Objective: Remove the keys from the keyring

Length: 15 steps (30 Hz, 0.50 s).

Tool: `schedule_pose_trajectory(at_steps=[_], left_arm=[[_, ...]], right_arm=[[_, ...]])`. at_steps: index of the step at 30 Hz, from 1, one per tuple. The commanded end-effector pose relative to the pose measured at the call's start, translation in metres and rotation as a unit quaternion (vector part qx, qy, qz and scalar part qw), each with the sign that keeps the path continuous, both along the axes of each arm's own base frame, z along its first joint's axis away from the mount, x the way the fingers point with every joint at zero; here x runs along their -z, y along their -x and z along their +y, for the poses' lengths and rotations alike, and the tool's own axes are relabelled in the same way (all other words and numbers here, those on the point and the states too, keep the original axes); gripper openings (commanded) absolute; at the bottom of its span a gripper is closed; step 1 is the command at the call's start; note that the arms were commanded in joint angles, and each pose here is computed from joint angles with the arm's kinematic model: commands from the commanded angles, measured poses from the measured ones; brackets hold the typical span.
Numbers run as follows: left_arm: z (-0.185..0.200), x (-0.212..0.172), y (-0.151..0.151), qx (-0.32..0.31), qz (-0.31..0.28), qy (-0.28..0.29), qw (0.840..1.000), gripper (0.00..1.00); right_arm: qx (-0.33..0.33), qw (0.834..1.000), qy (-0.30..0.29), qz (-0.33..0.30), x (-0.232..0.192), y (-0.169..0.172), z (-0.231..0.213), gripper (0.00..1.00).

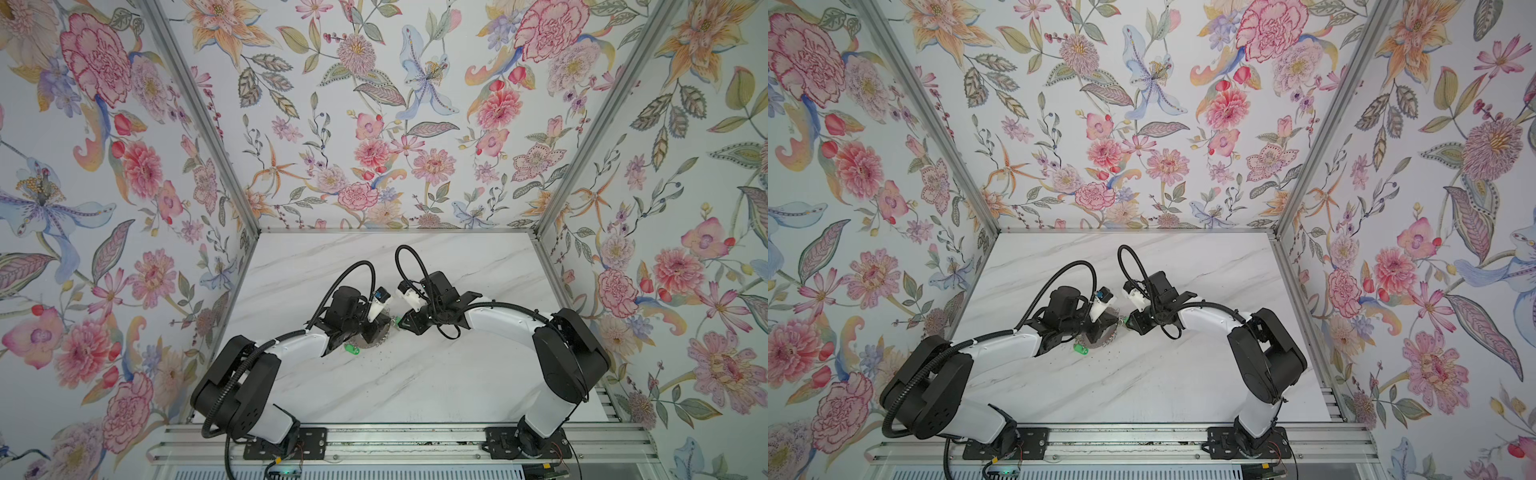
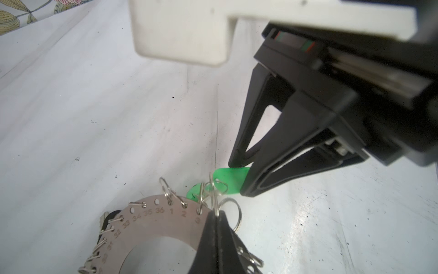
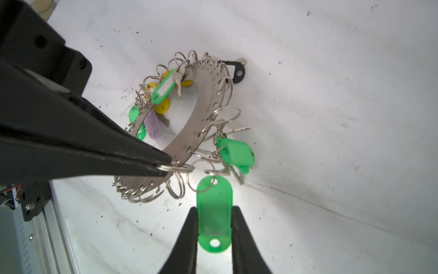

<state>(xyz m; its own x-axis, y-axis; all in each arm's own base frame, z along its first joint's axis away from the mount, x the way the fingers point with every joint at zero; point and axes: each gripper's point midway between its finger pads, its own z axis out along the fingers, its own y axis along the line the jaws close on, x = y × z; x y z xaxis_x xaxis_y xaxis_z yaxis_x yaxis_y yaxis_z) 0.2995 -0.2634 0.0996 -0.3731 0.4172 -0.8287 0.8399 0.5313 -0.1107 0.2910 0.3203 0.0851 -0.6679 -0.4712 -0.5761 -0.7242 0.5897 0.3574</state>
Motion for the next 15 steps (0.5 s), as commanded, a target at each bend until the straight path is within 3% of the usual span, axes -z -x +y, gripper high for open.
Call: schedule_pose_trajectory(at_steps=[1, 15], left_arm=[[0.002, -0.011, 0.005, 0.007, 0.000, 0.014, 1.000, 0.00], [0.003, -0.024, 0.010, 0.021, -0.004, 0.016, 1.000, 0.00]], right_arm=[[-0.005, 1.000, -0.026, 0.011, -0.007, 0.005, -0.001, 0.24], [-0.034, 0.991, -0.128, 0.027, -0.019, 0.002, 0.001, 0.42]])
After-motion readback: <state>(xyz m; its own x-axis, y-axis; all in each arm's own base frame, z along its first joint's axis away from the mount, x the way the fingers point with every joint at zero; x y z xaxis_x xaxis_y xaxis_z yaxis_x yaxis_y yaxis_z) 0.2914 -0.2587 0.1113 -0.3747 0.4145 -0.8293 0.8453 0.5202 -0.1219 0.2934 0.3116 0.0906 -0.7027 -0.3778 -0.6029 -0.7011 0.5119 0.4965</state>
